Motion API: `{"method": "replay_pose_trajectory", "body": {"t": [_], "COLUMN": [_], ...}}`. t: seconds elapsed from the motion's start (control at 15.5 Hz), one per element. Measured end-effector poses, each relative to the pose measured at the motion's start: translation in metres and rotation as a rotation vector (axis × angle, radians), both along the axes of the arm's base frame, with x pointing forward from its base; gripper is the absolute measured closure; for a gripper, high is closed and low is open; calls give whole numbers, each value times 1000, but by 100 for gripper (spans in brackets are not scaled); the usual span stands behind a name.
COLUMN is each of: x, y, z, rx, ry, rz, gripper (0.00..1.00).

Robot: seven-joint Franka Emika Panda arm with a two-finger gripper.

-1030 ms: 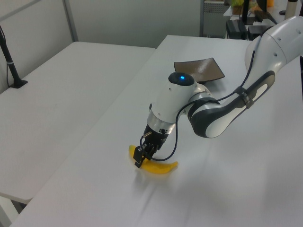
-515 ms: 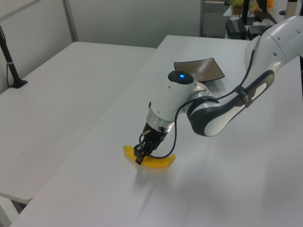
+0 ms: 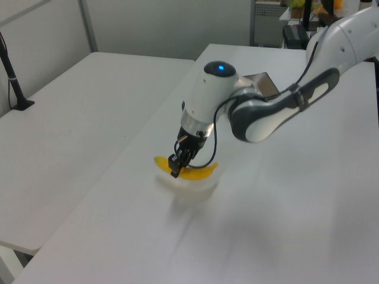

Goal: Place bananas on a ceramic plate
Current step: 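Lift the banana and carry it toward the brown square plate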

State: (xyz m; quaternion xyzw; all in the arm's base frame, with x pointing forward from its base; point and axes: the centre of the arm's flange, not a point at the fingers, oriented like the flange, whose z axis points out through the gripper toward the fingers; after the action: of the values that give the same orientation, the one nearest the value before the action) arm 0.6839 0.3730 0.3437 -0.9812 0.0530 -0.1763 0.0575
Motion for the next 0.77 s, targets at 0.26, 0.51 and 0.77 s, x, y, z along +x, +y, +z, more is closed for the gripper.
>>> {"method": "replay_pose_trajectory", "body": {"t": [0.26,0.51,0.77], "x": [2,4,11], "y": [-58,-132,-205], "z": [43,83,105], "rx": [-94,-191,-251], "ry": [186,307,356], "rz": [121,232,299], "gripper": [69,69,69]}}
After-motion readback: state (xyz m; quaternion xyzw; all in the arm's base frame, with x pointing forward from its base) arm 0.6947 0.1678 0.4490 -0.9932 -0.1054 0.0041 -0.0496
